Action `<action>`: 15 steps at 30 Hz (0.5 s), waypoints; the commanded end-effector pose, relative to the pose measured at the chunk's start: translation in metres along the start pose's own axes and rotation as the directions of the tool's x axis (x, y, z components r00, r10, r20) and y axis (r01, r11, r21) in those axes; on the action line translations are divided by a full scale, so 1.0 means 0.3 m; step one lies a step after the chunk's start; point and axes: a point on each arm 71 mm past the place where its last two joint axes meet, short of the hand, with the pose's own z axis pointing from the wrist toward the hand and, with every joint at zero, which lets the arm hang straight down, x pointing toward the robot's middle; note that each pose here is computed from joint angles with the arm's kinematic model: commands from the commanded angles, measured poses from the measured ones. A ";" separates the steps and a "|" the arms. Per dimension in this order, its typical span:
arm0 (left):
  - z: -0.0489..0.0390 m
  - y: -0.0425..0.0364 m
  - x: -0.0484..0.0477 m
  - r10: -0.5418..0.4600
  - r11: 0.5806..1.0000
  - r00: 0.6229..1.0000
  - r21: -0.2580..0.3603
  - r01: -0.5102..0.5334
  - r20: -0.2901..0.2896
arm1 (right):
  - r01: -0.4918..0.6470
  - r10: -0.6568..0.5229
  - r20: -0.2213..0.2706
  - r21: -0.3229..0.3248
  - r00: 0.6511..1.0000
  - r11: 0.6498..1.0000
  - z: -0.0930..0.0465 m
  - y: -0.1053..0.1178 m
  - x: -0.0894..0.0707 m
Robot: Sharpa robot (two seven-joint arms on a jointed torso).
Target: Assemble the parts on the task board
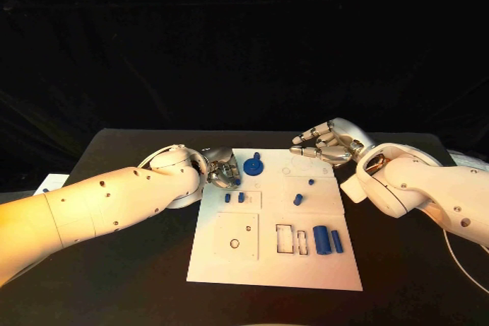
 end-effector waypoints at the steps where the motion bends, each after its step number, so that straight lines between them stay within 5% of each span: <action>1: -0.001 0.003 0.006 0.008 1.000 1.000 -0.007 -0.008 -0.016 | 0.004 -0.004 -0.013 -0.007 1.000 1.000 -0.001 0.001 0.003; 15: -0.015 0.038 -0.006 0.004 0.999 1.000 -0.032 -0.004 0.004 | 0.107 -0.105 -0.052 0.030 0.993 0.994 0.007 -0.038 -0.013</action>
